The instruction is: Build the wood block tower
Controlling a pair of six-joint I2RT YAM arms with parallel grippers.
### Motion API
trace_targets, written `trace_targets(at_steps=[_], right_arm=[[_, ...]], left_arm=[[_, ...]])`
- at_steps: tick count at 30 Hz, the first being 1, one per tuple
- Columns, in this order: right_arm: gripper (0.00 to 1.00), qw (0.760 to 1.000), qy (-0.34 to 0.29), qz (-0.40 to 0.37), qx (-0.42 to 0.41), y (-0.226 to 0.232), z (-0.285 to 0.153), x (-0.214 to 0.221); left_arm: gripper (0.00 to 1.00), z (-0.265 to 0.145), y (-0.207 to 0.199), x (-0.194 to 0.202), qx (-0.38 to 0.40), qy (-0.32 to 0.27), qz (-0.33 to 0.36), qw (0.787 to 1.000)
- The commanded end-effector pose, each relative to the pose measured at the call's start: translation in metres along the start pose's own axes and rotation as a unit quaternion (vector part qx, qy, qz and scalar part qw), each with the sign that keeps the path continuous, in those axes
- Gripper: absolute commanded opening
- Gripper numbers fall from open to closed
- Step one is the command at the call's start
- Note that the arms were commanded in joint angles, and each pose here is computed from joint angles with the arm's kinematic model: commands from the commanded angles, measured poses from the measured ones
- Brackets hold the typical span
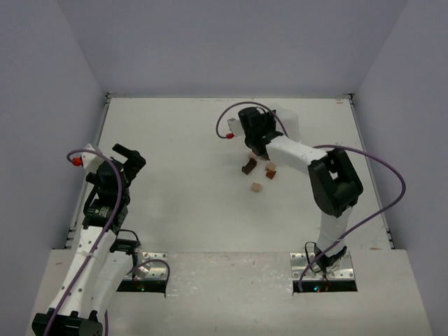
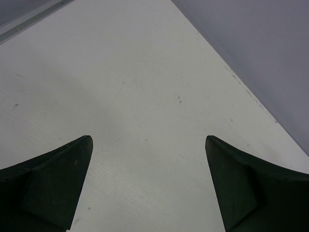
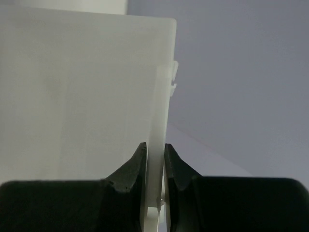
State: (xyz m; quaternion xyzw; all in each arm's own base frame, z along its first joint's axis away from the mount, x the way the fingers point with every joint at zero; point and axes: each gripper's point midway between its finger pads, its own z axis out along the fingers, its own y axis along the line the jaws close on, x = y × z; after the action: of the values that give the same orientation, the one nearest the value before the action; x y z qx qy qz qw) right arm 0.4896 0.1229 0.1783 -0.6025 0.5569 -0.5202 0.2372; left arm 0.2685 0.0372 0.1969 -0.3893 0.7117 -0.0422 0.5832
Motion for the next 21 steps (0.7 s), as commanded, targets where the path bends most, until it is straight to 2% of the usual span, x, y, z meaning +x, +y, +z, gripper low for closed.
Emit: trace_targets(at_steps=[1,3,5,8,9,10,12,13,16,21], right_arm=[[0.00,0.938,-0.200,0.237,-0.155,-0.033,-0.048,-0.038],[0.00,0.920,-0.198,0.308,-0.142,-0.049,-0.042,-0.026],[0.00,0.861,-0.184,0.458,-0.123,-0.070,-0.027,-0.009],[0.00,0.773,-0.131,0.603,-0.149,-0.065,-0.003,0.019],[0.00,0.740,-0.104,0.645,-0.160,-0.056,0.012,0.044],[0.00,0.710,-0.107,0.671,-0.186,-0.053,0.012,0.040],[0.00,0.603,-0.074,0.761,-0.226,-0.029,0.036,0.078],[0.00,0.565,-0.043,0.793,-0.223,-0.017,0.045,0.098],[0.00,0.515,0.026,0.828,-0.220,0.025,0.065,0.134],[0.00,0.479,0.123,0.839,-0.228,0.100,0.091,0.168]], left_arm=[[1.00,-0.002,-0.010,-0.015,0.018,-0.019,-0.004,1.000],[1.00,-0.002,-0.010,-0.015,0.019,-0.020,-0.004,1.000],[1.00,-0.003,-0.012,-0.017,0.021,-0.021,-0.004,1.000],[1.00,-0.003,-0.012,-0.016,0.022,-0.021,-0.005,1.000],[1.00,-0.003,-0.012,-0.016,0.022,-0.020,-0.005,1.000],[1.00,-0.003,-0.012,-0.016,0.023,-0.020,-0.005,1.000],[1.00,-0.003,-0.014,-0.015,0.027,-0.017,-0.004,0.999],[1.00,-0.002,-0.015,-0.013,0.029,-0.014,-0.003,0.999],[1.00,0.000,-0.018,-0.010,0.036,-0.008,-0.002,0.999],[1.00,0.005,-0.026,0.000,0.052,0.016,0.006,0.998]])
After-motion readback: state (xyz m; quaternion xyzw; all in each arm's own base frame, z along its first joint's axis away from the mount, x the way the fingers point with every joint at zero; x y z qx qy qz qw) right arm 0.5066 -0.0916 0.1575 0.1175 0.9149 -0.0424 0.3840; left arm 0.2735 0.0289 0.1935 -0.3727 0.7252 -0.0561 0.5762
